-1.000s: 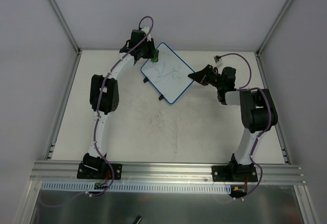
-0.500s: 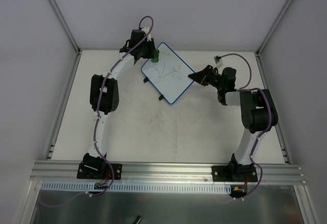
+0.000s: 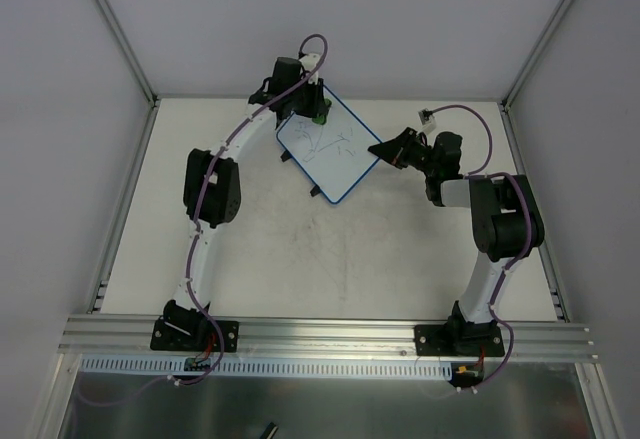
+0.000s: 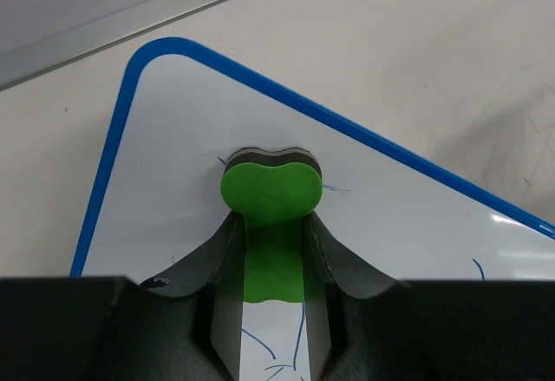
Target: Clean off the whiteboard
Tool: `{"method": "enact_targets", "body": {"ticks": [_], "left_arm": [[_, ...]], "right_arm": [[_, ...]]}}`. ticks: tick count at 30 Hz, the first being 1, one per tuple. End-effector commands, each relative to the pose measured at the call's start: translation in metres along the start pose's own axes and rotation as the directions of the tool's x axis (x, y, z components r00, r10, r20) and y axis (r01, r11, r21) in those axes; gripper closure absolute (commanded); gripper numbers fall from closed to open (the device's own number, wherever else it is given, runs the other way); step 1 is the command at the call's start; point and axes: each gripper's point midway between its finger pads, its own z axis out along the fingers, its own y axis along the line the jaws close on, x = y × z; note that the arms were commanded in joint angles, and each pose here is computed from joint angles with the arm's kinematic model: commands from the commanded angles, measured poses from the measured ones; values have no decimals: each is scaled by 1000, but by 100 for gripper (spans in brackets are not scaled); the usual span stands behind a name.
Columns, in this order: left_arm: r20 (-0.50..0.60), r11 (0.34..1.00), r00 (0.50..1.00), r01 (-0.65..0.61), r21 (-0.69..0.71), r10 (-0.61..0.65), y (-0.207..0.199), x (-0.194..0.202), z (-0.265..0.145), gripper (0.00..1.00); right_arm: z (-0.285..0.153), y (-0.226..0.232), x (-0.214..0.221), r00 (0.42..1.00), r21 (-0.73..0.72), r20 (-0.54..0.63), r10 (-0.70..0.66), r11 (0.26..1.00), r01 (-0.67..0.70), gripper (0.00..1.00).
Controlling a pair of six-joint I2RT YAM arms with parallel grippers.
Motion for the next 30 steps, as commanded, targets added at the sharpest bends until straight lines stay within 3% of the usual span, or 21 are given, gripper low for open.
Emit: {"method": "enact_targets", "body": {"ticks": [1, 8, 15, 19, 23, 30], "left_arm": [[15, 986, 993, -119, 120, 118, -50, -12, -12, 100], [-3, 959, 963, -269, 88, 270, -63, 0, -16, 100], [3, 961, 963, -271, 63, 271, -65, -3, -16, 100], [4, 979, 979, -206, 3, 206, -48, -9, -15, 100], [13, 999, 999, -47, -19, 47, -13, -15, -19, 100], [41, 995, 998, 47, -88, -44, 20, -22, -16, 100]], "right_arm": [[-1, 40, 11, 993, -134, -53, -108, 986, 100, 100], [0, 39, 12, 993, -133, -54, -109, 986, 101, 100], [0, 40, 12, 993, -135, -56, -107, 986, 99, 100], [0, 40, 12, 993, -136, -55, -107, 986, 99, 100], [0, 40, 12, 993, -135, -56, -107, 986, 99, 100], [0, 40, 11, 993, -138, -55, -108, 985, 100, 100]]}}
